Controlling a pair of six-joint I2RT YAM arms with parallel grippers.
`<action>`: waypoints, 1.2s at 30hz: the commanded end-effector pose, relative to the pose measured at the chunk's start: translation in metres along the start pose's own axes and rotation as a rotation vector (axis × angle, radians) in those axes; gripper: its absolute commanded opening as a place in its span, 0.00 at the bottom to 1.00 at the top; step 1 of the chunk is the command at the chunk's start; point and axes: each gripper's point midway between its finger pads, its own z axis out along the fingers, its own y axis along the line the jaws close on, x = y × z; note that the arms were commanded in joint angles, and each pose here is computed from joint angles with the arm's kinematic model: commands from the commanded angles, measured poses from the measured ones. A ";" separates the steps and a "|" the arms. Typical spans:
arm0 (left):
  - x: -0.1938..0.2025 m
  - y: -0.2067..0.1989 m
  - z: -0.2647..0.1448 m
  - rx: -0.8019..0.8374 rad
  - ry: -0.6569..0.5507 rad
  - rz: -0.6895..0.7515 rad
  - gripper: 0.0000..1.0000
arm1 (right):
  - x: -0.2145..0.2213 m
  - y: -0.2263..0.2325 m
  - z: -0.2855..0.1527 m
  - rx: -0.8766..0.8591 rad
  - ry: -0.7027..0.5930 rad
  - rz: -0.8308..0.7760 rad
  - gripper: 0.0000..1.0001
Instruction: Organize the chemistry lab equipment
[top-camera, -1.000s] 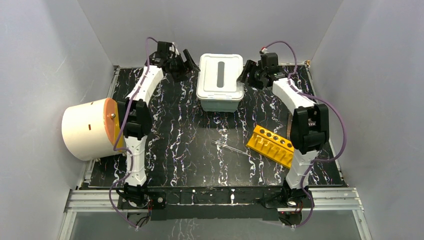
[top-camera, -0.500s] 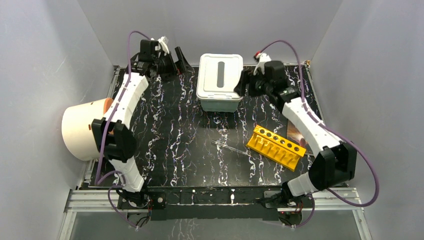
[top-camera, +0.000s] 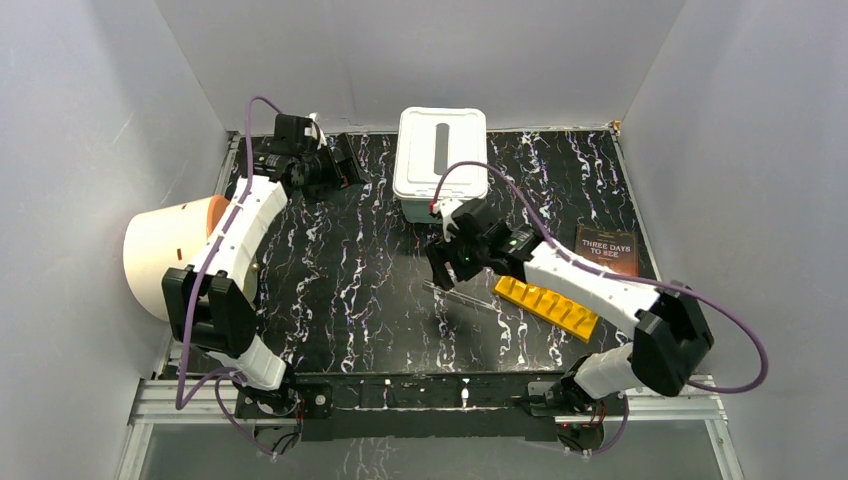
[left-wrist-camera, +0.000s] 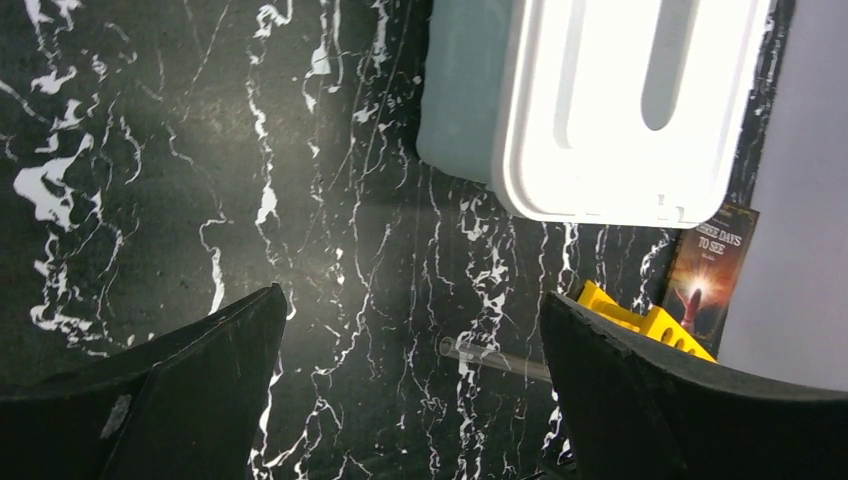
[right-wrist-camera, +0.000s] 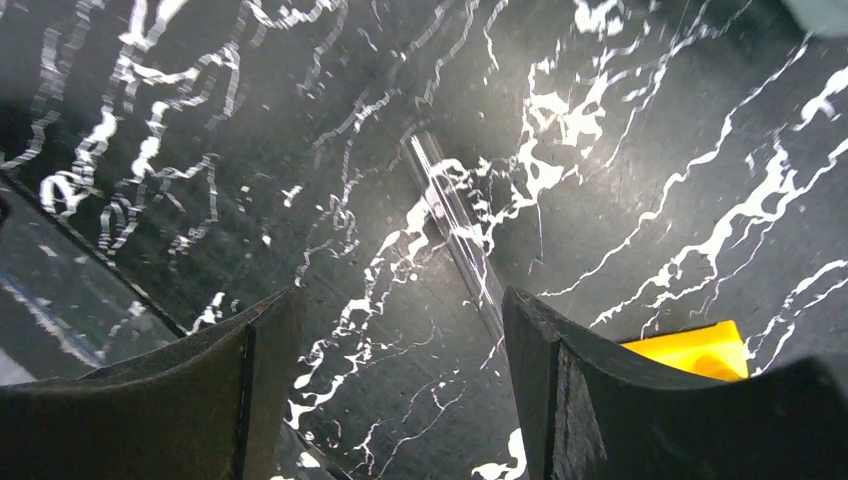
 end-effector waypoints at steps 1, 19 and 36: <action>0.001 0.013 -0.009 -0.070 -0.007 -0.043 0.98 | 0.020 -0.011 0.027 0.087 0.081 0.009 0.78; 0.005 0.030 -0.005 -0.053 0.019 -0.225 0.98 | 0.053 -0.013 0.089 0.144 0.300 -0.209 0.67; 0.008 0.036 -0.015 -0.069 -0.022 -0.277 0.98 | 0.025 -0.005 0.101 0.161 0.231 -0.204 0.33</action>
